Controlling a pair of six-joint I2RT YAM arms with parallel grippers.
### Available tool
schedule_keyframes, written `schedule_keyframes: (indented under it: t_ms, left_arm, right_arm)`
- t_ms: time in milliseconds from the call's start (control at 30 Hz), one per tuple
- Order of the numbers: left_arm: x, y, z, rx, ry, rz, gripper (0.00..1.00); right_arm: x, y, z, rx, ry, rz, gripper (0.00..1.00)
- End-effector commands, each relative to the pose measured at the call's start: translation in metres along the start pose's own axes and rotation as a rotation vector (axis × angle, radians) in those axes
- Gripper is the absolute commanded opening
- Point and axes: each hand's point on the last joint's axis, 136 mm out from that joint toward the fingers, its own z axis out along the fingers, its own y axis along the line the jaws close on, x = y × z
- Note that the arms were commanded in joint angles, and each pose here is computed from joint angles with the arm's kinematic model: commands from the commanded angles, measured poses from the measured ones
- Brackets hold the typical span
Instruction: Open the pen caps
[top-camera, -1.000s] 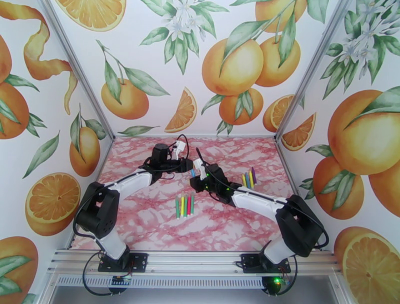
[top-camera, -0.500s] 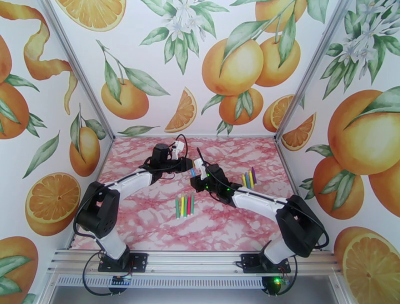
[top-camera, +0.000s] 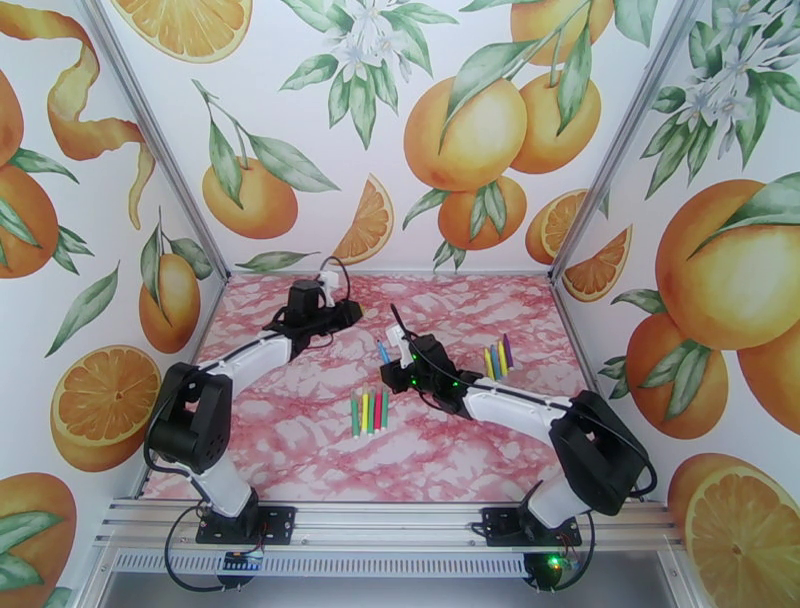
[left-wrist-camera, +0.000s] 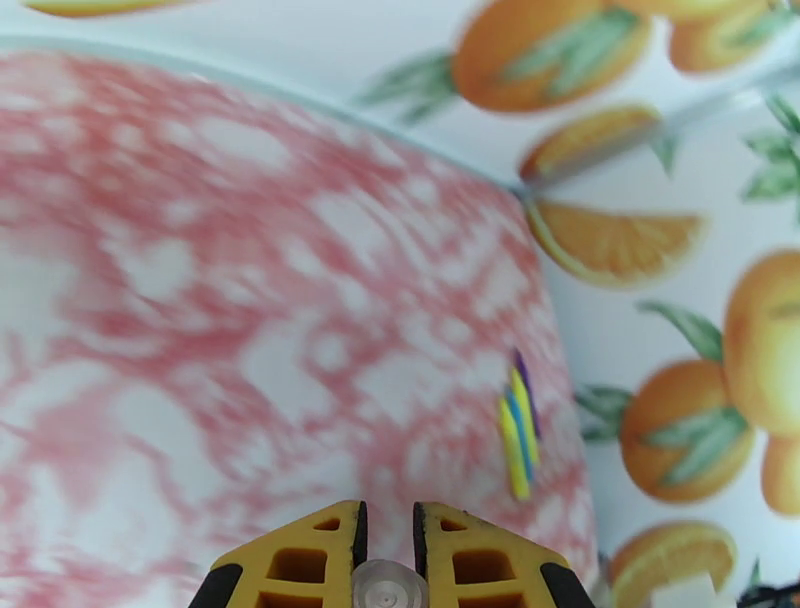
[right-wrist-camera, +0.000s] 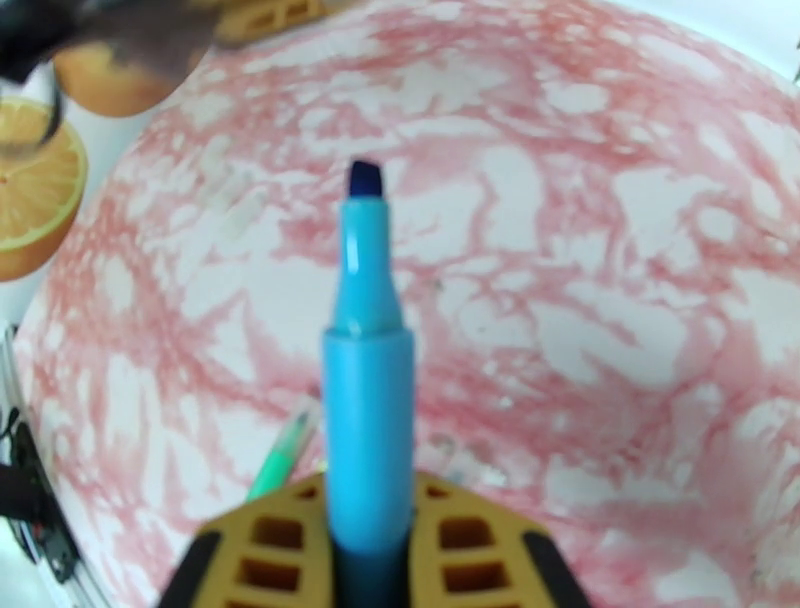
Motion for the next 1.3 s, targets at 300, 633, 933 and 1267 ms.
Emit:
schedule_keyframes:
  t_ms: [300, 633, 933, 1267]
  left_arm:
    - [-0.004, -0.002, -0.024, -0.138, 0.077, 0.200, 0.04]
    - [0.023, 0.028, -0.051, -0.302, 0.206, 0.319, 0.06]
    - [0.030, 0.052, -0.068, -0.437, 0.244, 0.359, 0.06]
    - [0.039, 0.086, -0.076, -0.604, 0.316, 0.373, 0.07]
  right_arm:
    - [-0.013, -0.013, -0.006, 0.097, -0.028, -0.020, 0.00]
    - [-0.021, -0.059, -0.016, 0.267, -0.039, 0.066, 0.02]
    - [-0.022, -0.118, -0.049, 0.444, -0.013, 0.128, 0.01]
    - [-0.006, -0.167, -0.074, 0.616, 0.047, 0.178, 0.01]
